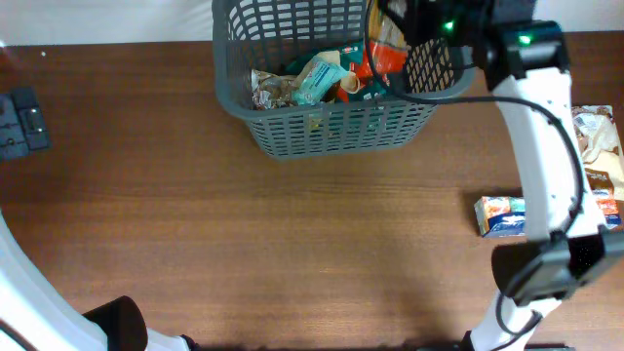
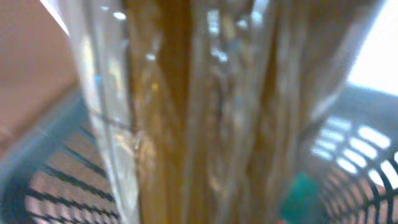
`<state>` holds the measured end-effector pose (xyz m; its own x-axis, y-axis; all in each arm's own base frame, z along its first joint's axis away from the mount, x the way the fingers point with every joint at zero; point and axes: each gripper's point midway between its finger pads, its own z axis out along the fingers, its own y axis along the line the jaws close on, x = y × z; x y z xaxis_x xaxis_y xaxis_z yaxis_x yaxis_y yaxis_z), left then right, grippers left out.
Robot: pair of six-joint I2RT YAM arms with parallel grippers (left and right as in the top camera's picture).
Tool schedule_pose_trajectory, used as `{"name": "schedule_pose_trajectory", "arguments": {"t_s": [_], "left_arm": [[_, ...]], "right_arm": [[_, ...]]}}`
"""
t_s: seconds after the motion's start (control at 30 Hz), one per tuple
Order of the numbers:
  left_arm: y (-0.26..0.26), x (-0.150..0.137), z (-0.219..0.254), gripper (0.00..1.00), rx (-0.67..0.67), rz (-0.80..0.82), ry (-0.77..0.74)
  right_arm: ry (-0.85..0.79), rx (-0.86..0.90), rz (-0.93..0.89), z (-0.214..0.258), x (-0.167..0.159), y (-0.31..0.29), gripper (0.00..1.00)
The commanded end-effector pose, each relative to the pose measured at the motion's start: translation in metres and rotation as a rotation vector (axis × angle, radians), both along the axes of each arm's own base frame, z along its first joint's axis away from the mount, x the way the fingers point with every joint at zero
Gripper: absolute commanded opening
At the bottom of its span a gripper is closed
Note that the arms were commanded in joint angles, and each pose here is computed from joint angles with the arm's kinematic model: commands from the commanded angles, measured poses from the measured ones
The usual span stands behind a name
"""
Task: Pack container
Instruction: 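Carry the pasta packet with the right gripper and drop it into the basket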
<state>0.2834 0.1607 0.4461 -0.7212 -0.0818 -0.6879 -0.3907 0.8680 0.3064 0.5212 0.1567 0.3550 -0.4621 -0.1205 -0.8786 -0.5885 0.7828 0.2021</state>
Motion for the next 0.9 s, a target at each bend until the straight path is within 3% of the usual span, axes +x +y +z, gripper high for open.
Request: {"name": "schedule_pose_trajectory", "arguments": {"t_s": [0.0, 0.1, 0.27, 0.47, 0.5, 0.57, 0.6, 0.67, 0.7, 0.87], "left_arm": [[0.000, -0.004, 0.004, 0.99, -0.006, 0.014, -0.021], [0.000, -0.004, 0.004, 0.99, -0.006, 0.014, -0.022], [0.000, -0.004, 0.004, 0.99, -0.006, 0.014, -0.021], [0.000, -0.004, 0.004, 0.99, -0.006, 0.014, -0.021], [0.000, -0.004, 0.004, 0.99, -0.006, 0.014, -0.021], [0.000, -0.004, 0.004, 0.99, -0.006, 0.014, -0.021], [0.000, -0.004, 0.004, 0.99, -0.006, 0.014, -0.021], [0.000, -0.004, 0.004, 0.99, -0.006, 0.014, -0.021], [0.000, -0.004, 0.004, 0.99, -0.006, 0.014, -0.021], [0.000, -0.004, 0.004, 0.99, -0.006, 0.014, -0.021]], "right_arm": [[-0.135, -0.146, 0.091, 0.007, -0.003, 0.002, 0.09], [-0.165, -0.273, 0.153, -0.008, -0.009, 0.001, 0.04], [-0.195, -0.572, 0.260, -0.039, -0.021, -0.003, 0.04], [-0.171, -0.651, 0.297, -0.053, -0.028, -0.004, 0.04], [-0.170, -0.656, 0.293, -0.053, -0.027, -0.005, 0.06], [-0.168, -0.657, 0.291, -0.054, -0.027, -0.006, 0.21], [-0.168, -0.655, 0.288, -0.053, -0.026, -0.005, 0.34], [-0.176, -0.656, 0.283, -0.050, -0.026, -0.006, 0.47], [-0.176, -0.652, 0.264, -0.048, -0.025, -0.007, 0.59], [-0.208, -0.575, 0.122, -0.008, -0.021, -0.013, 0.64]]}}
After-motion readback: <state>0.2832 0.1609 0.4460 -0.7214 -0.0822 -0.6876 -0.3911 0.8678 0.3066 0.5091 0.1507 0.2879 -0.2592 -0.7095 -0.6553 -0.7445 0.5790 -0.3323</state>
